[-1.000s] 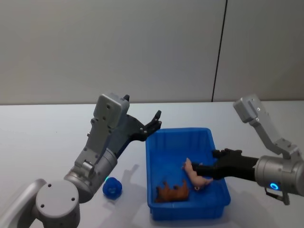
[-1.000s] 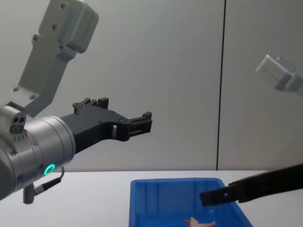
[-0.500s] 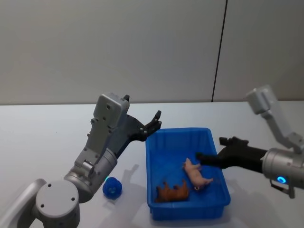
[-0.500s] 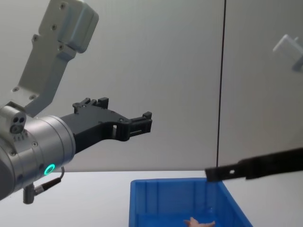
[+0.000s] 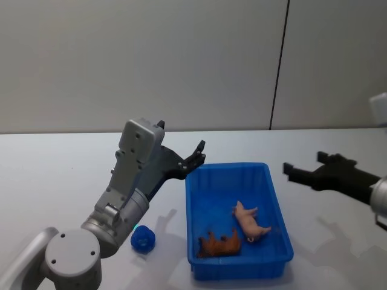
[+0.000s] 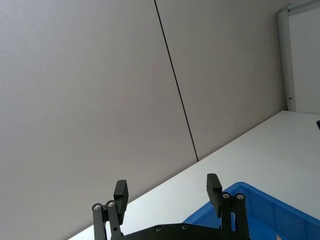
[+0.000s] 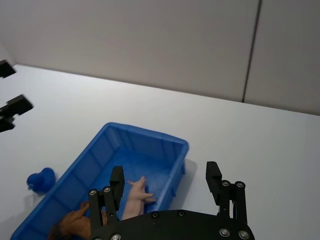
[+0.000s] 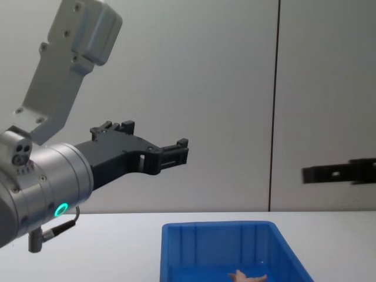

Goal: Pick up the two dolls from the table and place them into the box.

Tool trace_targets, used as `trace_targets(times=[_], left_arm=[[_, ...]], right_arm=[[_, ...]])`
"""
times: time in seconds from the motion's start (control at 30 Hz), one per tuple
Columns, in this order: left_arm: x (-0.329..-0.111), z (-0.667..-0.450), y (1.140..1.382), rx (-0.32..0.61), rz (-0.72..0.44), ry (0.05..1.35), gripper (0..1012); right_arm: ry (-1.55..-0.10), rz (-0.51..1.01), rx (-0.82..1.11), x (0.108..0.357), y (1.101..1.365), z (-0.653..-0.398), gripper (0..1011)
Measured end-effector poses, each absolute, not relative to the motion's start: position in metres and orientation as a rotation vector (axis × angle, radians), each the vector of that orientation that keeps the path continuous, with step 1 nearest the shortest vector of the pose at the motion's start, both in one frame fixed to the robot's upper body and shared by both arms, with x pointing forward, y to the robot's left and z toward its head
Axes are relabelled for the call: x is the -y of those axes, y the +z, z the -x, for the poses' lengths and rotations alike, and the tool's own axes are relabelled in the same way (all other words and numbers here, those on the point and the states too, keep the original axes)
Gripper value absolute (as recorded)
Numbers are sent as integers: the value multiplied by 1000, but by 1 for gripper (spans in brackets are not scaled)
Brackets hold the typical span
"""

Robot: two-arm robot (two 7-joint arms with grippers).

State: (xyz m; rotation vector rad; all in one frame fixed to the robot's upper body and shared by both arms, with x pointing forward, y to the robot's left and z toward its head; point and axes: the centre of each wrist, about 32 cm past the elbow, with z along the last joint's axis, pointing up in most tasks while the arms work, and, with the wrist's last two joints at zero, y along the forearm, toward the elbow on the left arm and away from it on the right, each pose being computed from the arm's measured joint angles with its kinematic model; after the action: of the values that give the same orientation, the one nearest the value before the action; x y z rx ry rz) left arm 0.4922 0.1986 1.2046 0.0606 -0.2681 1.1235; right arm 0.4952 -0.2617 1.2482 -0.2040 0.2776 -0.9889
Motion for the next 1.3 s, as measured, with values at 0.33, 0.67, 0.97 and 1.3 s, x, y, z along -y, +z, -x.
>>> trace_targets(times=[0.33,0.67,0.97,1.3], left_arm=[[-207,-494,1209,265,-53,1118,1001],[-223,-482,1211,208,-86,1108,1001],[-239,-461,1209,113,-147,1086,1001],[-251,-439,1205,-16,-240,1048,1001]], right_arm=[[-1080,145,-292,283,1250,-488,1001],[-1115,122,-298,291,1250,-485,1001],[-1131,111,-301,294,1251,-484,1001],[-1139,107,-303,296,1251,-483,1001]])
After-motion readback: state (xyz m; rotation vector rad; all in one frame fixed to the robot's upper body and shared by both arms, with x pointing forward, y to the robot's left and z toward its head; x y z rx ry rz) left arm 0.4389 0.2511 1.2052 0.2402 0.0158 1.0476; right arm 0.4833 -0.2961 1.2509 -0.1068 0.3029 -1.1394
